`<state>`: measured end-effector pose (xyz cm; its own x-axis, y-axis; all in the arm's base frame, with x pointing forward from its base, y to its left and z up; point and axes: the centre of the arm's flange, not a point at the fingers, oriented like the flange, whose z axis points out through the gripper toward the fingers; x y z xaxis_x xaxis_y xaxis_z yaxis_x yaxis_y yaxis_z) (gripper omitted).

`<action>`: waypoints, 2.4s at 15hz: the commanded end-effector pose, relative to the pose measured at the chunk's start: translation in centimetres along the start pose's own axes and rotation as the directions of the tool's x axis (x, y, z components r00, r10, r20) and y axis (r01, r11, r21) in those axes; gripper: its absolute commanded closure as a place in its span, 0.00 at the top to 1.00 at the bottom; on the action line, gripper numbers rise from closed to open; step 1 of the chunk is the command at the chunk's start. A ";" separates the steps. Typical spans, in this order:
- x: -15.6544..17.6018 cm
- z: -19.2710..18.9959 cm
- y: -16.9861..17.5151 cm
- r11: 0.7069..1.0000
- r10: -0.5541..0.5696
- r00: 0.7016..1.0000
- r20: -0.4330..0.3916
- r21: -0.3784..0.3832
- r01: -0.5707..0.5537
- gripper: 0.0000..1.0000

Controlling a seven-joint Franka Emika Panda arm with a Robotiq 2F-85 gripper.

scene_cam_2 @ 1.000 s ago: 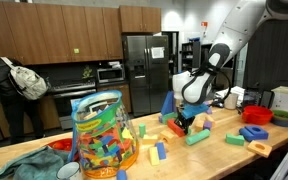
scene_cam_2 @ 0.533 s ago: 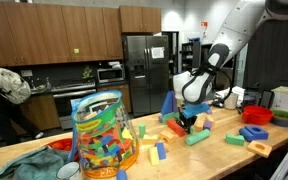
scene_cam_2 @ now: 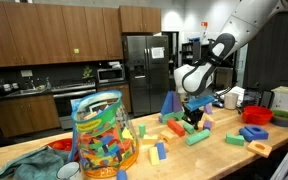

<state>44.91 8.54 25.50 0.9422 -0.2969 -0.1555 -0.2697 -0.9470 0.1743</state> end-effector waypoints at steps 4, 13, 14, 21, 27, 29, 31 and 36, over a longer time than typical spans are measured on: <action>-0.3 -0.6 2.4 1.000 0.005 0.999 0.038 -0.020 -0.004 0.00; -0.3 2.3 0.7 0.999 -0.026 0.999 0.047 -0.033 0.028 0.00; -0.2 2.6 0.5 0.999 -0.030 0.999 0.044 -0.029 0.032 0.00; -0.7 2.1 -1.6 0.998 -0.061 0.998 0.008 -0.013 0.061 0.00; -1.2 1.9 -2.9 0.996 -0.081 0.997 -0.002 -0.022 0.081 0.00; -1.0 1.7 -3.0 0.998 -0.064 0.998 -0.008 -0.014 0.064 0.00; -1.0 1.1 -2.9 0.998 -0.057 0.998 -0.014 -0.006 0.057 0.00; -0.6 0.5 -2.9 0.999 -0.039 0.999 -0.026 -0.006 0.039 0.00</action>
<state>44.85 11.40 24.01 0.9593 -0.2374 -0.1527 -0.2113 -0.9626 0.1694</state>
